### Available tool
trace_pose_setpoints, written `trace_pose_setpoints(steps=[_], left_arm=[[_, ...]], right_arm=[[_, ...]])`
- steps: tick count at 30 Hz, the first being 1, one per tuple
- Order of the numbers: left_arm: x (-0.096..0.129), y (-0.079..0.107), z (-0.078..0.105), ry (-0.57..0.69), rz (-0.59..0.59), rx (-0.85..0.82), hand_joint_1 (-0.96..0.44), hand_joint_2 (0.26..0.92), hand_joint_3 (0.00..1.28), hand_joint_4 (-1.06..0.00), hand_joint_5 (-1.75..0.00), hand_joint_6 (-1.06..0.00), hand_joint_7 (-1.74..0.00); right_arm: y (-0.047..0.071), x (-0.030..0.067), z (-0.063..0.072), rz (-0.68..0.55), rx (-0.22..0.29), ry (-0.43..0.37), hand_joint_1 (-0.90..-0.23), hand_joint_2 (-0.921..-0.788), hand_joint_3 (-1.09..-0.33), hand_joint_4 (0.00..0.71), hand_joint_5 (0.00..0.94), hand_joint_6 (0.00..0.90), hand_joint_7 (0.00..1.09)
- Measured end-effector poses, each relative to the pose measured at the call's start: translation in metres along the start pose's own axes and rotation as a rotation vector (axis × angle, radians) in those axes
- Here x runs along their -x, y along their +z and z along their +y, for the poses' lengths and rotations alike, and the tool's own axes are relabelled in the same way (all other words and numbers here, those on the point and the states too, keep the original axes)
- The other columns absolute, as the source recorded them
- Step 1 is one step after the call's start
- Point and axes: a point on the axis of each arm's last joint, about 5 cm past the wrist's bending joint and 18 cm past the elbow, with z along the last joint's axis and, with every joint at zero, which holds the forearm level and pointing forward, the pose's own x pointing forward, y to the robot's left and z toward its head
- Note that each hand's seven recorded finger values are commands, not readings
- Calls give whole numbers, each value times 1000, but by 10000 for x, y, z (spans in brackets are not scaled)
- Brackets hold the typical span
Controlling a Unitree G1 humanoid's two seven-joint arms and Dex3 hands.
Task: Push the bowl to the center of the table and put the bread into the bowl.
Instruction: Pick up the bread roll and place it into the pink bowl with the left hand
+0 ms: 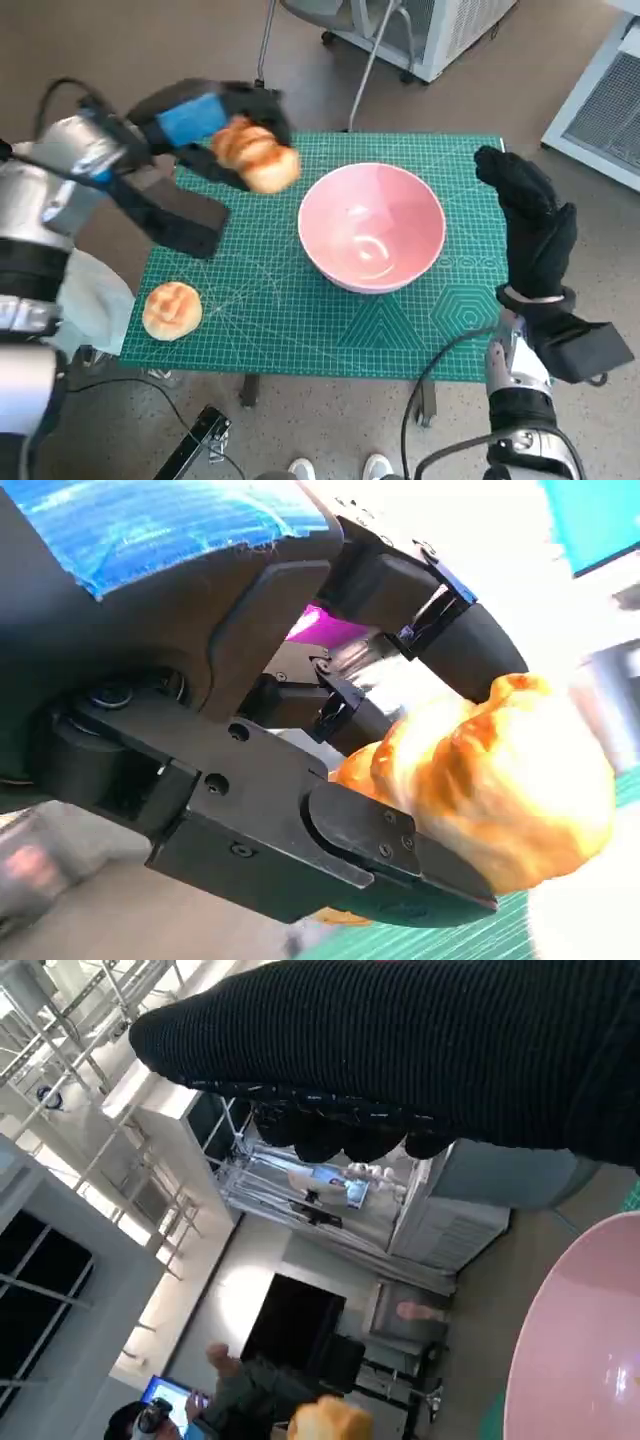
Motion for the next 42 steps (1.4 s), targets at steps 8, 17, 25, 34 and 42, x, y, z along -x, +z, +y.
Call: trace_pose_setpoints(steps=[8,17,25,34,42], left_arm=[[-341,296,13,26,-123,-40,1,921,198,-466,-1247,-568,-1368],[-589,620,-208,-42,-210,-71,0,921,210,-456,-1236,-557,-1401],[-640,725,-367,-80,-222,-104,0,921,202,-518,-1193,-513,-1445],[-628,726,-468,-144,-203,-113,36,918,228,-383,-660,-386,-775],[-617,717,-517,-258,-183,-205,-25,906,77,-179,-44,-242,-185]], right_arm=[[-1,4,-6,1,1,2,-686,-921,-785,415,4,192,617],[4,44,-30,-1,-3,-11,-683,-921,-783,416,3,199,600],[9,110,-57,2,-3,-31,-688,-921,-775,420,2,250,518],[19,137,-76,-3,5,-39,-678,-921,-778,423,3,261,497],[18,145,-83,-2,8,-45,-678,-921,-775,425,2,266,487]])
